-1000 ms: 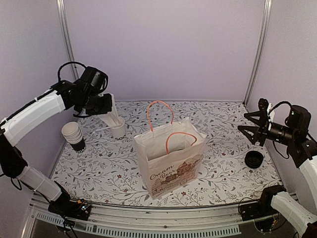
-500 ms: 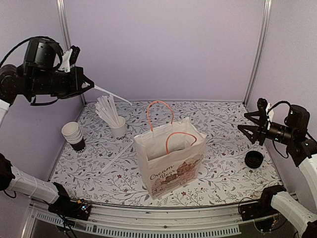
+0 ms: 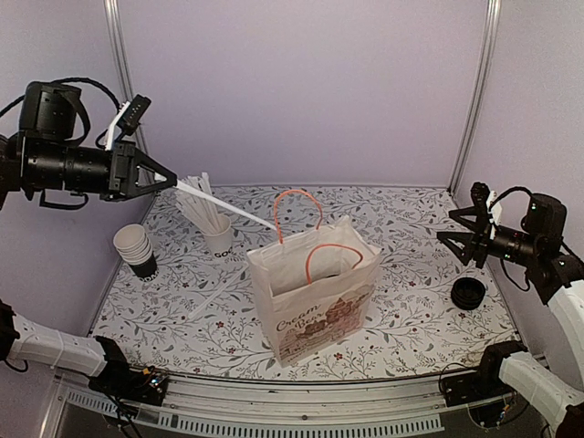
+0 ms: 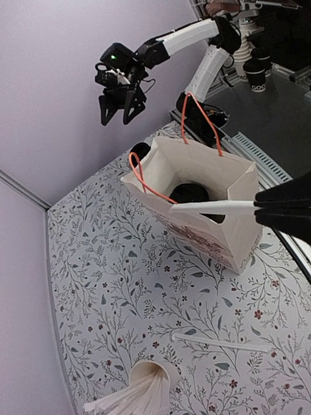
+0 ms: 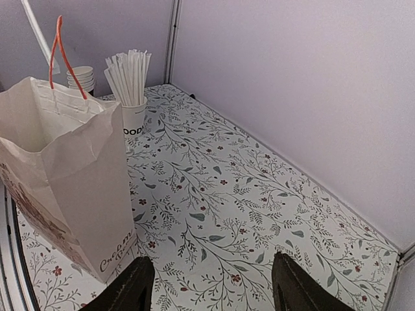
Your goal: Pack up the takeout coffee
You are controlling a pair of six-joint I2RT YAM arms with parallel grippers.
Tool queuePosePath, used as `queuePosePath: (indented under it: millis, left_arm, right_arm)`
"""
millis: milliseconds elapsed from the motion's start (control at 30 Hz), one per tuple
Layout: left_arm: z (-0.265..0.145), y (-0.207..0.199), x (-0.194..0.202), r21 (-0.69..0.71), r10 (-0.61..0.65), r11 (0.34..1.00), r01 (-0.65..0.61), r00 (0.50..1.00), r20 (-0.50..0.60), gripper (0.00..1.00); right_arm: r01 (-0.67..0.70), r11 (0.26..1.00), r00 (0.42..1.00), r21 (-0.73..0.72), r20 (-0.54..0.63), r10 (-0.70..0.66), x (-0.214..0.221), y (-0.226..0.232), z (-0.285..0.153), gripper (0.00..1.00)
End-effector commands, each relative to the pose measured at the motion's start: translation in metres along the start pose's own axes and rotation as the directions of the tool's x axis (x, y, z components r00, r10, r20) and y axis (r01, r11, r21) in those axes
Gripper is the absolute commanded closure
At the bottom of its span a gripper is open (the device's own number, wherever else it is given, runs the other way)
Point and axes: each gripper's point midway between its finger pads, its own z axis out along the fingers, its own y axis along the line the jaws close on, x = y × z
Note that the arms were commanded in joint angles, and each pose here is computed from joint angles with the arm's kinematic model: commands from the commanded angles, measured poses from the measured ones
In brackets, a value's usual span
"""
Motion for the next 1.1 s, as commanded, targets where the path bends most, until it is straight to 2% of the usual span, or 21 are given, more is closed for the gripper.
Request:
queuePosePath:
  millis: [0,200,300,400,633,833,867,933,967,1000,1033,1067]
  left_arm:
    - [-0.018,-0.009,0.011,0.029,0.003,1.0,-0.002,0.999,-0.049,1.0]
    - [-0.029,-0.007,0.024,0.019,-0.024,0.999,0.026,0.996,-0.091,1.0]
    - [-0.039,-0.005,0.022,-0.006,-0.035,0.999,0.035,0.996,-0.08,1.0]
    - [-0.038,-0.013,0.025,0.041,-0.03,0.999,0.034,0.995,-0.098,1.0]
    - [0.005,-0.012,0.041,0.051,-0.031,0.998,0.042,0.98,-0.198,1.0]
    - [0.056,-0.019,0.052,0.044,0.019,0.999,-0.008,0.962,-0.272,1.0]
    - [0.067,-0.022,0.054,0.049,0.032,0.999,-0.019,0.958,-0.283,0.97]
    - [0.087,-0.03,0.055,0.052,0.069,0.997,-0.056,0.953,-0.294,0.71]
    - [0.095,-0.034,0.054,0.05,0.094,0.995,-0.083,0.952,-0.29,0.5]
    - [0.102,-0.039,0.049,0.048,0.128,0.992,-0.119,0.953,-0.276,0.36]
    - [0.105,-0.04,0.042,0.031,0.152,0.988,-0.149,0.956,-0.252,0.28]
    - [0.106,-0.04,0.033,0.012,0.172,0.985,-0.174,0.96,-0.219,0.08]
  right_arm:
    - [0.001,1.0,1.0,-0.008,0.002,-0.001,0.002,0.001,0.0,0.35]
    - [0.002,1.0,1.0,-0.009,0.001,-0.002,0.003,0.0,0.0,0.35]
    - [0.002,1.0,1.0,-0.01,0.001,-0.002,0.003,0.0,0.0,0.35]
    - [0.004,1.0,1.0,-0.012,0.003,-0.004,0.003,0.001,0.0,0.35]
    - [0.008,1.0,1.0,-0.013,0.005,-0.008,0.002,0.002,-0.002,0.35]
    - [0.011,1.0,1.0,-0.018,0.006,-0.011,0.002,0.003,-0.002,0.35]
    - [0.012,1.0,1.0,-0.017,0.007,-0.012,0.001,0.003,-0.002,0.35]
    - [0.01,1.0,1.0,-0.022,0.006,-0.01,0.002,0.004,-0.002,0.35]
    - [0.011,1.0,1.0,-0.024,0.006,-0.011,0.003,0.004,-0.002,0.35]
    - [0.011,1.0,1.0,-0.024,0.005,-0.011,0.003,0.004,-0.002,0.34]
    - [0.011,1.0,1.0,-0.022,0.005,-0.011,0.003,0.004,-0.002,0.33]
    - [0.013,1.0,1.0,-0.019,0.006,-0.013,0.003,0.004,-0.002,0.33]
